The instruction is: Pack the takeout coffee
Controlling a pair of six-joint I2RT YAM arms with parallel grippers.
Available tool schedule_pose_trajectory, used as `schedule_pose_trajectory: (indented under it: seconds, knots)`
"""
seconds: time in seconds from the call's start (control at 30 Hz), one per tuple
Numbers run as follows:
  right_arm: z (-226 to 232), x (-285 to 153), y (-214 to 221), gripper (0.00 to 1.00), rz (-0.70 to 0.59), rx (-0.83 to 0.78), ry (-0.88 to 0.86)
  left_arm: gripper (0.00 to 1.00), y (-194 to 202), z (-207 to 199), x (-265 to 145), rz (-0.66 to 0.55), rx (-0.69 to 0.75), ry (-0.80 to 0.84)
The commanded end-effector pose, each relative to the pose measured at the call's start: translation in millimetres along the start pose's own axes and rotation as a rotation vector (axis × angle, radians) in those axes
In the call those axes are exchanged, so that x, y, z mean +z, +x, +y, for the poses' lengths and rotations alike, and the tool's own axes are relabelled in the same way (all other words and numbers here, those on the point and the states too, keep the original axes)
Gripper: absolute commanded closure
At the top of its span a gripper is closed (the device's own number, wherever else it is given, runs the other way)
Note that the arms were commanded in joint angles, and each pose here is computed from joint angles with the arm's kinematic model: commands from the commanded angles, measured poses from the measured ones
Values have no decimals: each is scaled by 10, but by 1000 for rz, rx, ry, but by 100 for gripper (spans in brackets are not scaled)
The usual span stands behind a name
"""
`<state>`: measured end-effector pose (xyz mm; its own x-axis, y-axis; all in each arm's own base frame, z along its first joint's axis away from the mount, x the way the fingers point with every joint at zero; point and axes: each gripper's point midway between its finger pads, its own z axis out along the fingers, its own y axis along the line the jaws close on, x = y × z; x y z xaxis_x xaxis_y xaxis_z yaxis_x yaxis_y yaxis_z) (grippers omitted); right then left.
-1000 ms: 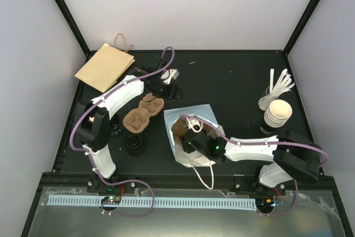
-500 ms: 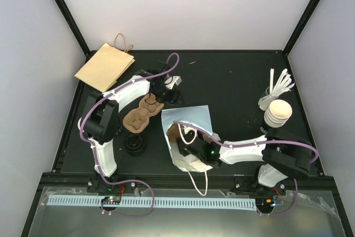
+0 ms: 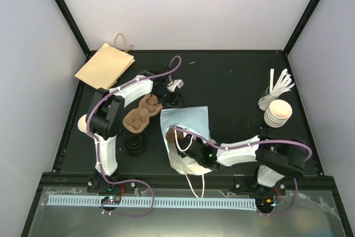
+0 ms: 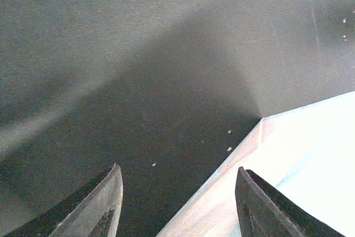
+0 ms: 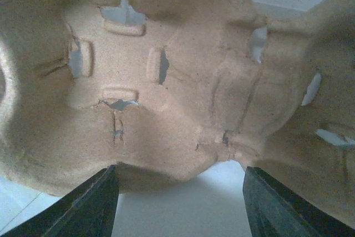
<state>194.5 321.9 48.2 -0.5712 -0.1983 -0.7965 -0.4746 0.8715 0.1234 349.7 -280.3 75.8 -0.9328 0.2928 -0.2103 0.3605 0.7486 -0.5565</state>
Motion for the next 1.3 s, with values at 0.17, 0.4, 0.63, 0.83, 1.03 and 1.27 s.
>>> schedule_pose_trajectory:
  seconds: [0.17,0.4,0.63,0.83,1.03,1.27]
  knots:
    - [132,-14,-250,36,-33,-84,5,45,139,-158,0,34,7,102]
    - [168,-144,-422,34,-68,-165,65,46,148,-149,-58,19,9,77]
    - [376,-230,-459,34,-88,-283,47,46,161,-141,-73,16,9,71]
    - [541,-248,-391,39,-74,-374,-33,47,195,-131,-65,23,9,66]
    - [577,-229,-326,50,-55,-421,-58,47,232,-139,-53,34,8,68]
    - [596,-236,-286,66,-50,-438,-83,47,277,-149,-2,68,4,76]
